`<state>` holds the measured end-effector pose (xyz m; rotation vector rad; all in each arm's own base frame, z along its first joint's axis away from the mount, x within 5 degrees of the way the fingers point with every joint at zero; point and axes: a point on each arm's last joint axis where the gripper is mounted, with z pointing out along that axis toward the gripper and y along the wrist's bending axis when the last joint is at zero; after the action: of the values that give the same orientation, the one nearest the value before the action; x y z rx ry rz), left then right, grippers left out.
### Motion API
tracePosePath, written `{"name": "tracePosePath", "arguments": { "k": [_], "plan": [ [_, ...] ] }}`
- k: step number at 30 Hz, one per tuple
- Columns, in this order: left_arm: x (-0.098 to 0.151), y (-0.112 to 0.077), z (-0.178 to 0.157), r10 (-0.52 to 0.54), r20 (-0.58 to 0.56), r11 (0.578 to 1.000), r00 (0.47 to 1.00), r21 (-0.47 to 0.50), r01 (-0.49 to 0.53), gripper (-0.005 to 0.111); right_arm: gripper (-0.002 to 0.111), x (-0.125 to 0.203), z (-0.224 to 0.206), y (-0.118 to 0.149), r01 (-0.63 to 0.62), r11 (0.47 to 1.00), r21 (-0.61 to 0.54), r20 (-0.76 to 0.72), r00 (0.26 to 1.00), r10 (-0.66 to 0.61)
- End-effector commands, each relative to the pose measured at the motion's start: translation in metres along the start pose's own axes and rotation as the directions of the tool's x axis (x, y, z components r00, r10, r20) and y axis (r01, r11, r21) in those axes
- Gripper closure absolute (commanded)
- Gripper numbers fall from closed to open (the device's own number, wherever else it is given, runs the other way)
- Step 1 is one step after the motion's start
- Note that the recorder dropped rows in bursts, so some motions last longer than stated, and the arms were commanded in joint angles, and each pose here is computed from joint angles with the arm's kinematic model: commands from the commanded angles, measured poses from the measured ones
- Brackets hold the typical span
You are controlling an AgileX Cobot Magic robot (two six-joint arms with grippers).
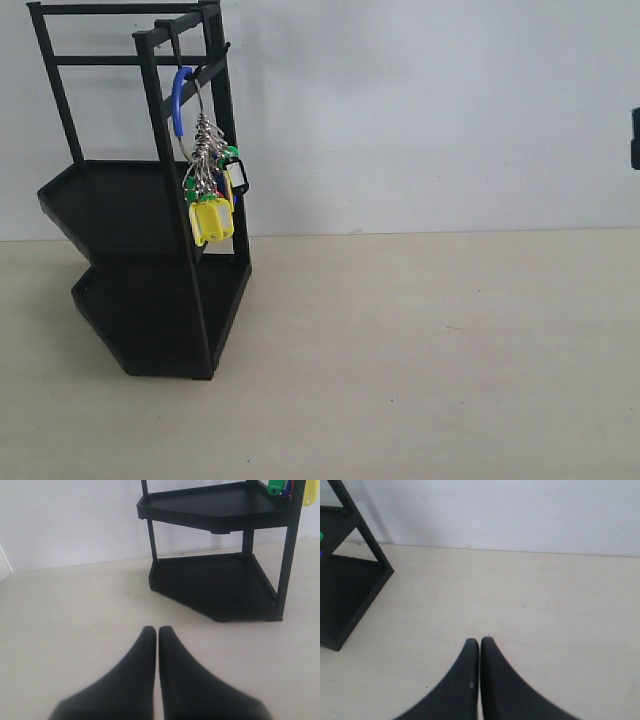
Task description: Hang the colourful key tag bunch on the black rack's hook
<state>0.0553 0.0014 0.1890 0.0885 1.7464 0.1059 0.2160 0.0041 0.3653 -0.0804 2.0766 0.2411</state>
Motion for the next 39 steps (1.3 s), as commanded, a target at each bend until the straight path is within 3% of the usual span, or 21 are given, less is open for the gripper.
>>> {"name": "tracePosePath", "arguments": {
  "k": [1, 27, 39],
  "plan": [
    [-0.001, 0.0, 0.0, -0.002, 0.01, 1.0, 1.0, 0.001, 0.002, 0.102, 0.108, 0.019, -0.017, 0.003, -0.001, 1.0, 0.017, 0.029, 1.0, 0.001],
    [-0.001, 0.0, 0.0, -0.002, 0.01, 1.0, 1.0, 0.001, 0.002, 0.102, 0.108, 0.022, -0.024, 0.014, 0.025, 0.999, -0.034, 0.01, 1.0, -0.025],
    [-0.001, 0.0, 0.0, -0.002, 0.01, 1.0, 1.0, 0.001, 0.002, 0.102, 0.108, 0.025, -0.091, 0.03, 0.074, 0.997, 0.004, 0.276, 0.958, -0.072]
  ]
}}
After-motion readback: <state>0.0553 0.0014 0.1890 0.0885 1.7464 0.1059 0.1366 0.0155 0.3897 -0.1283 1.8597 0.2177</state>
